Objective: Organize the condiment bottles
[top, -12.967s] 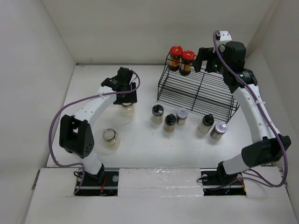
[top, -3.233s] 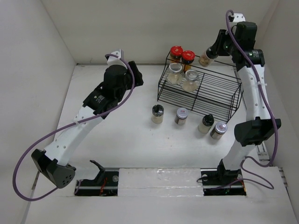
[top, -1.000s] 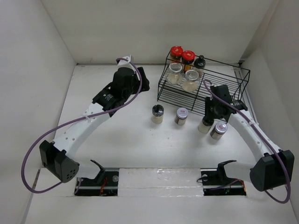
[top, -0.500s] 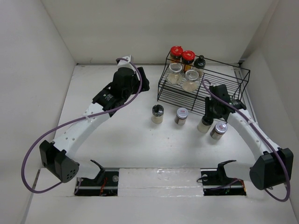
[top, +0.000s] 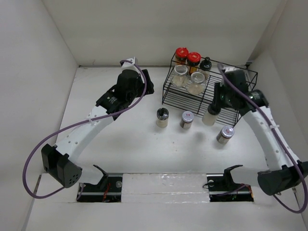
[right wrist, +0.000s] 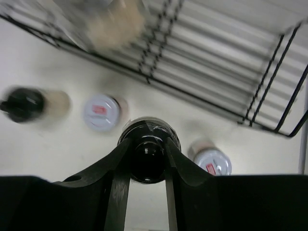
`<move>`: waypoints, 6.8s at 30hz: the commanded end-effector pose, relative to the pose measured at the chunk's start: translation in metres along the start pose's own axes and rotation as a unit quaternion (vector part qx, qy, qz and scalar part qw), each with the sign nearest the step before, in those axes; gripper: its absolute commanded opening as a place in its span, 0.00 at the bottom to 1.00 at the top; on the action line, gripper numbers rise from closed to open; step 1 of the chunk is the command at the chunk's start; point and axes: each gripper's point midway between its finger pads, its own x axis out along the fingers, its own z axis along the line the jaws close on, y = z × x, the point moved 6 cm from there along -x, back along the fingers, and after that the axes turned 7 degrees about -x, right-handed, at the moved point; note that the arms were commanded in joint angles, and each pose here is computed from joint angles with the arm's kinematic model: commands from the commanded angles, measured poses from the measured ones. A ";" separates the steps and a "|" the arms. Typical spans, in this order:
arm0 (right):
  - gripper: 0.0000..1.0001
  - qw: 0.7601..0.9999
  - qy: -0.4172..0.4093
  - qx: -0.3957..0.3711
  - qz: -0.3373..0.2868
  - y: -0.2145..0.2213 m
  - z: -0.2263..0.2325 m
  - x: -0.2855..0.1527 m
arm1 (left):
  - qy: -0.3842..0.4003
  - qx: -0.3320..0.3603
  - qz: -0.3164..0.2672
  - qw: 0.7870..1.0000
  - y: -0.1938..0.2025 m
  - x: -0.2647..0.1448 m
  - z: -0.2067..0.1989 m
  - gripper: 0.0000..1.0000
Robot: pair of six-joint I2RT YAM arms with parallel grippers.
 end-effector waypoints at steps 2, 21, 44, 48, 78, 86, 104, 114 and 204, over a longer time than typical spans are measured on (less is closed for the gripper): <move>0.02 0.983 -0.037 0.026 -0.180 -0.092 0.000 -0.087 | 0.001 0.000 -0.020 1.000 -0.012 -0.006 -0.004 0.67; 0.00 0.915 -0.017 0.077 -0.396 -0.266 -0.096 -0.090 | 0.001 0.012 -0.028 1.000 -0.011 -0.011 0.001 0.67; 0.00 0.950 0.043 0.071 -0.302 -0.237 -0.109 0.008 | -0.001 0.015 -0.017 1.000 -0.005 -0.001 0.001 0.67; 0.00 0.958 0.045 0.060 -0.277 -0.231 -0.106 0.026 | -0.001 0.010 -0.017 1.000 -0.004 0.002 0.000 0.67; 0.29 0.955 -0.014 0.010 -0.296 -0.182 -0.007 -0.008 | -0.016 0.014 -0.034 0.999 -0.019 -0.001 -0.004 0.67; 0.43 0.938 -0.255 -0.126 -0.198 -0.073 0.138 0.009 | -0.055 -0.017 -0.052 0.997 -0.050 -0.012 0.025 0.67; 0.45 0.948 -0.239 -0.176 -0.115 -0.027 0.221 0.097 | -0.058 -0.090 0.009 0.994 -0.041 -0.013 0.090 0.67; 0.19 0.954 -0.218 -0.181 -0.099 -0.025 0.235 0.115 | -0.026 -0.091 0.026 0.995 -0.032 -0.011 0.086 0.67; 0.04 0.970 -0.147 -0.057 -0.183 -0.057 0.056 0.001 | 0.017 -0.048 0.087 0.995 -0.022 0.035 0.065 0.55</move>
